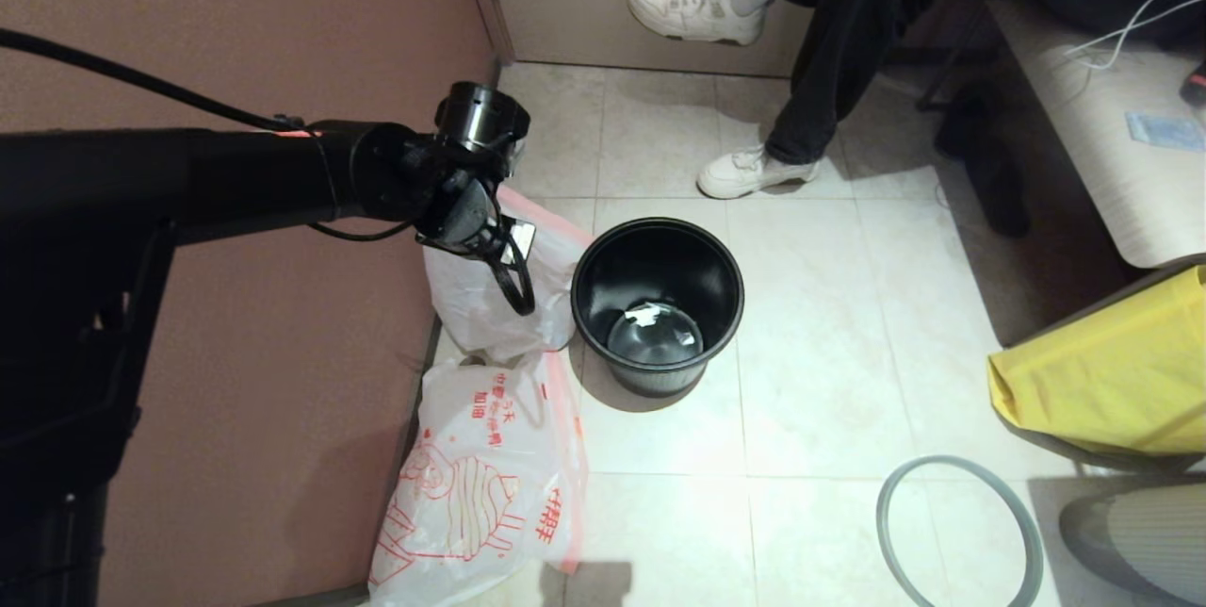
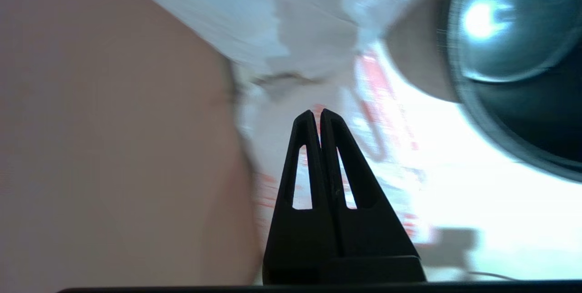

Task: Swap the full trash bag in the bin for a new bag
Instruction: Pick up a new trash bag

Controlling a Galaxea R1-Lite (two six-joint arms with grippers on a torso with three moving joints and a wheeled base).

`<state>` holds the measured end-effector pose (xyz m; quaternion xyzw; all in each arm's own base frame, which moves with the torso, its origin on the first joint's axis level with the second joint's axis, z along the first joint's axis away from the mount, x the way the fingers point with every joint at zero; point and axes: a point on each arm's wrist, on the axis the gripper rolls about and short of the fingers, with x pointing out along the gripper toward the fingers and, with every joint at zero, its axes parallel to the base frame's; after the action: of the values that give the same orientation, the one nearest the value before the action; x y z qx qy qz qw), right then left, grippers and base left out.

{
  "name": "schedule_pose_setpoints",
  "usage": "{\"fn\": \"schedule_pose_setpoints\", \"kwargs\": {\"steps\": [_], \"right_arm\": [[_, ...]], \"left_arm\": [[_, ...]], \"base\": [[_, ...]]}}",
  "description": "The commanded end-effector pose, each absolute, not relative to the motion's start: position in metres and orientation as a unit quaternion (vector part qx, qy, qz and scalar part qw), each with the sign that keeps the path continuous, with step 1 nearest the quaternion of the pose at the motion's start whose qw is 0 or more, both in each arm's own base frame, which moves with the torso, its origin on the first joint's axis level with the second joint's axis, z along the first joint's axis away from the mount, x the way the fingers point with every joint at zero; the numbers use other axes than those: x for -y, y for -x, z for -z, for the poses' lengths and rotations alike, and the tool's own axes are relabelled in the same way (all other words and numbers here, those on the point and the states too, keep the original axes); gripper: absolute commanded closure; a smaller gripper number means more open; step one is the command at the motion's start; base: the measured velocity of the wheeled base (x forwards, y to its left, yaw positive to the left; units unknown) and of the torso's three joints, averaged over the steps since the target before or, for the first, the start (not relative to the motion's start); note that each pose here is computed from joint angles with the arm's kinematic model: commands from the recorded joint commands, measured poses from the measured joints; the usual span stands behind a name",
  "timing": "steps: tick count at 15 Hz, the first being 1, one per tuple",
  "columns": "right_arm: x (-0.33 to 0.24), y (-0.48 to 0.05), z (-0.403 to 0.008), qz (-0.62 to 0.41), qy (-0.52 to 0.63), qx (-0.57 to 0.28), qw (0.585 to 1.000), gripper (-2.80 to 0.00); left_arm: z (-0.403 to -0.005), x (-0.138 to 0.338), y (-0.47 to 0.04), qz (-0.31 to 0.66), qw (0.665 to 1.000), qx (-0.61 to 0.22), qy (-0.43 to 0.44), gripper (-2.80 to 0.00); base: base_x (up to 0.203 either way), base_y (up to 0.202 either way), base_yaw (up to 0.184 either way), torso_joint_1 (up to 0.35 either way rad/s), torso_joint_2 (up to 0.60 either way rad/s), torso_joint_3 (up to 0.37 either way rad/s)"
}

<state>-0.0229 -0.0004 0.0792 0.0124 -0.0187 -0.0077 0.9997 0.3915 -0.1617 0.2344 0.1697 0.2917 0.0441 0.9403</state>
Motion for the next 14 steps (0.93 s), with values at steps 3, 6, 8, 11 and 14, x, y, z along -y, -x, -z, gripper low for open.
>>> {"fn": "schedule_pose_setpoints", "kwargs": {"steps": [3, 6, 8, 11, 14], "right_arm": [[0.000, 0.023, -0.079, 0.007, -0.012, 0.018, 1.000, 0.00], [0.000, 0.023, -0.079, 0.007, -0.012, 0.019, 1.000, 0.00], [0.000, 0.023, -0.079, 0.007, -0.012, 0.019, 1.000, 0.00], [0.000, 0.023, -0.079, 0.007, -0.012, 0.018, 1.000, 0.00], [0.000, 0.023, -0.079, 0.007, -0.012, 0.018, 1.000, 0.00]], "left_arm": [[-0.169, 0.159, -0.426, -0.097, 0.931, -0.347, -0.062, 0.00], [-0.094, 0.156, -0.453, -0.134, 0.913, -0.386, -0.016, 0.00], [-0.050, 0.151, -0.484, -0.173, 0.929, -0.326, -0.013, 0.00], [-0.025, 0.134, -0.510, -0.235, 0.937, -0.247, -0.069, 0.00], [0.029, 0.131, -0.516, -0.235, 0.929, -0.264, -0.108, 0.00]], "base": [[0.000, 0.000, 0.000, 0.000, 0.00, 0.000], [0.000, 0.000, 0.000, 0.000, 0.00, 0.000], [0.000, 0.000, 0.000, 0.000, 0.00, 0.000], [0.000, 0.000, 0.000, 0.000, 0.00, 0.000], [0.000, 0.000, 0.000, 0.000, 0.00, 0.000]]}}
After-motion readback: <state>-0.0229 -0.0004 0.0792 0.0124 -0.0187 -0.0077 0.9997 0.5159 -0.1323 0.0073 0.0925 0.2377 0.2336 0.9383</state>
